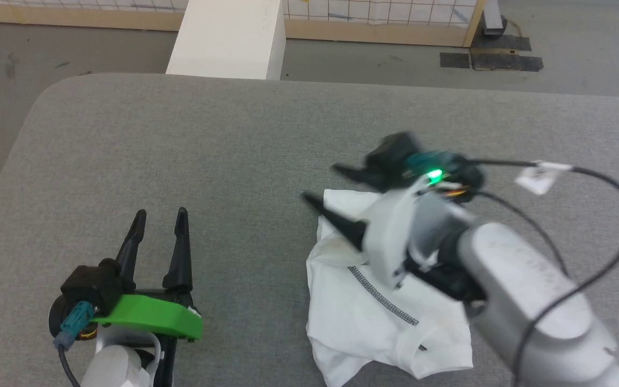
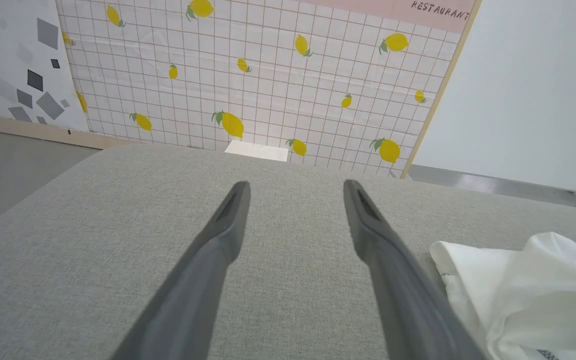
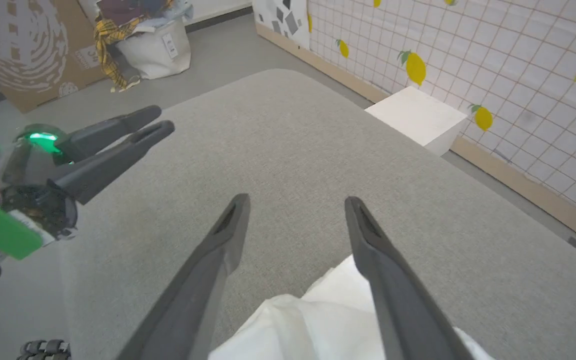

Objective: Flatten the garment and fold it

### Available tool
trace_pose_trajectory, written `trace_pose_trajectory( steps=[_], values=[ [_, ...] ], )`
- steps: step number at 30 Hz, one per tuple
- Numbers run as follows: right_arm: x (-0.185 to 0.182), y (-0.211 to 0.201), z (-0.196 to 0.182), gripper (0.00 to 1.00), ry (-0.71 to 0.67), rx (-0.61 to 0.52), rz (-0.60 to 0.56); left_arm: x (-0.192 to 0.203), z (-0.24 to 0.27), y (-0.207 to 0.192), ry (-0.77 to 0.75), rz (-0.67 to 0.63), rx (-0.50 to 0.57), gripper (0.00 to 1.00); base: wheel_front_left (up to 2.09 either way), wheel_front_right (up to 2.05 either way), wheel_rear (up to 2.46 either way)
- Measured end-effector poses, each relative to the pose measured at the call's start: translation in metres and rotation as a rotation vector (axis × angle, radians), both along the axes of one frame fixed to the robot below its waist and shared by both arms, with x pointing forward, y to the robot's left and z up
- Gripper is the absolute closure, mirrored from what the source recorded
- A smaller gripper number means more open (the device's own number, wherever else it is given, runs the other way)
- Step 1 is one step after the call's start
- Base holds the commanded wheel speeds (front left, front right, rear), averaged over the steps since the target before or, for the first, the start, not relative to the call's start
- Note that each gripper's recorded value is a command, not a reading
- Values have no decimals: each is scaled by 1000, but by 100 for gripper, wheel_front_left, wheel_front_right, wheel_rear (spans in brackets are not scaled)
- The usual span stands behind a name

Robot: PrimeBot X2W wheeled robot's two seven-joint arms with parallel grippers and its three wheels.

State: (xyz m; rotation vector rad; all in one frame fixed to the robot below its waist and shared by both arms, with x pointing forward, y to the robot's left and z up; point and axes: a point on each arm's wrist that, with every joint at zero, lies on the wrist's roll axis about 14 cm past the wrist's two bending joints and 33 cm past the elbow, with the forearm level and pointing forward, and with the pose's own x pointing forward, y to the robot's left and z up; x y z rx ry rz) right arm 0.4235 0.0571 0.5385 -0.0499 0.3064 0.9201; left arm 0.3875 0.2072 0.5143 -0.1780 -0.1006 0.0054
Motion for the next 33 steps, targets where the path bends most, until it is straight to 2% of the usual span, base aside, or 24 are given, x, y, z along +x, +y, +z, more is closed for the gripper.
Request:
trace_pose_trajectory(
  steps=[3,6,10,13,20,27,31,32,33],
  values=[
    [22,-41,1,0,1,15,-143,1,3,-3,-8,-10,3,0,0,0,0],
    [33,-84,-15,0,45,-14,-279,2,4,-5,-13,-18,3,0,0,0,0],
    [32,-134,-49,0,140,-99,-424,3,3,-8,-9,-23,3,0,0,0,0],
    [17,-157,-81,0,245,-200,-479,4,1,-9,-4,-26,2,0,0,0,0],
    [-16,-158,-129,0,428,-321,-468,5,-6,-11,16,-32,1,0,0,0,0],
    [-30,-142,-157,0,504,-384,-402,7,-15,-11,43,-30,1,0,0,0,0],
    [-28,-138,-163,0,501,-422,-372,6,-19,-9,55,-23,0,0,0,0,0],
    [-27,-138,-164,66,503,-428,-369,6,-20,-8,57,-22,0,0,0,0,0],
    [-26,-138,-164,95,501,-434,-365,6,-20,-8,59,-21,1,0,0,0,0]
  ],
)
